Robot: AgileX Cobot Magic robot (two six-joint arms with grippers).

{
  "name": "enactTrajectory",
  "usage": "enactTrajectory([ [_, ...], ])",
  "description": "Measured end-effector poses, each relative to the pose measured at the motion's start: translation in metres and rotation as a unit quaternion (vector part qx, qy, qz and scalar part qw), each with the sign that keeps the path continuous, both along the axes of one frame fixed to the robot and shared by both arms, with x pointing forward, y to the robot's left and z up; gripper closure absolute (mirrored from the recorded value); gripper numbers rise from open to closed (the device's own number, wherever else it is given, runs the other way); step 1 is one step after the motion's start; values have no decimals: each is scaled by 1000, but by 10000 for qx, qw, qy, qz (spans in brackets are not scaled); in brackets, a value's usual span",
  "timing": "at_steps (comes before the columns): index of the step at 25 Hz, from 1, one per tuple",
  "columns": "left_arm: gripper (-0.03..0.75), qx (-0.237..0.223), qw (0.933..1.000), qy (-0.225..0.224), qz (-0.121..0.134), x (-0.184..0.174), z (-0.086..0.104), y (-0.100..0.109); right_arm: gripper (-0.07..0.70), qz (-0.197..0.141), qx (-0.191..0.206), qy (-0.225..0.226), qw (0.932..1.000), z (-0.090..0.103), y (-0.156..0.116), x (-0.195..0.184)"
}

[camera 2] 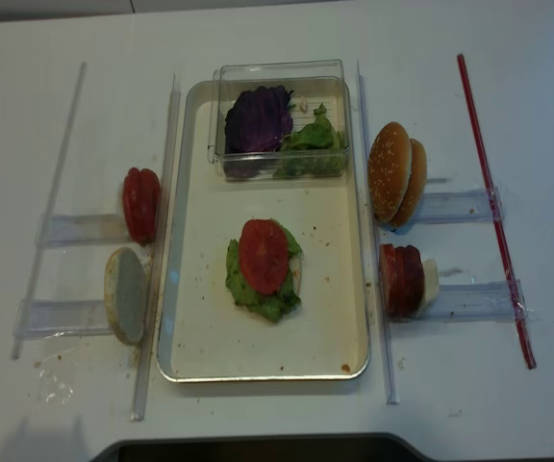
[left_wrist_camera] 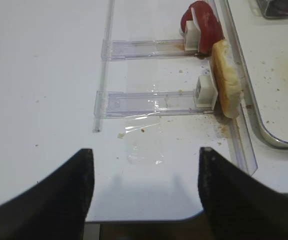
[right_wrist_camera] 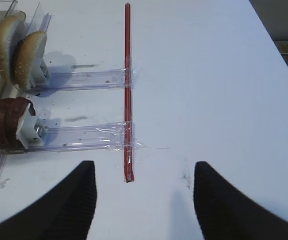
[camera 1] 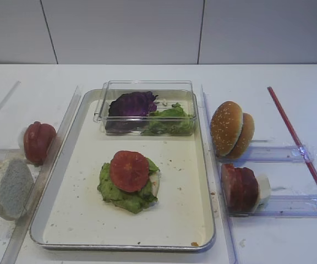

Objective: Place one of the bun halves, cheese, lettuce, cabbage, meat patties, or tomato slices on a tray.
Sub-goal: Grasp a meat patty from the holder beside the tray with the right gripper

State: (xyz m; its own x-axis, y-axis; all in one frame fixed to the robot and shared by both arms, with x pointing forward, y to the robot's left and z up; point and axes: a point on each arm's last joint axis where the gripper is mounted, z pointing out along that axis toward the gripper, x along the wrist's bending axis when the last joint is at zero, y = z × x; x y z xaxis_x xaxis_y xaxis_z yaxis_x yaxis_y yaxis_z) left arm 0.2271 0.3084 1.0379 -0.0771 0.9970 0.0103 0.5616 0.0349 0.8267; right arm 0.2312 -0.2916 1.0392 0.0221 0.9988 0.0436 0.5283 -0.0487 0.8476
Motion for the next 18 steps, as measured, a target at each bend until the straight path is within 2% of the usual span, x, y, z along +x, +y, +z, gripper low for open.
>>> enactTrajectory([
  [18,283,0,10000,0,0,0,0,0,187,0,0,0,10000,0,0,0],
])
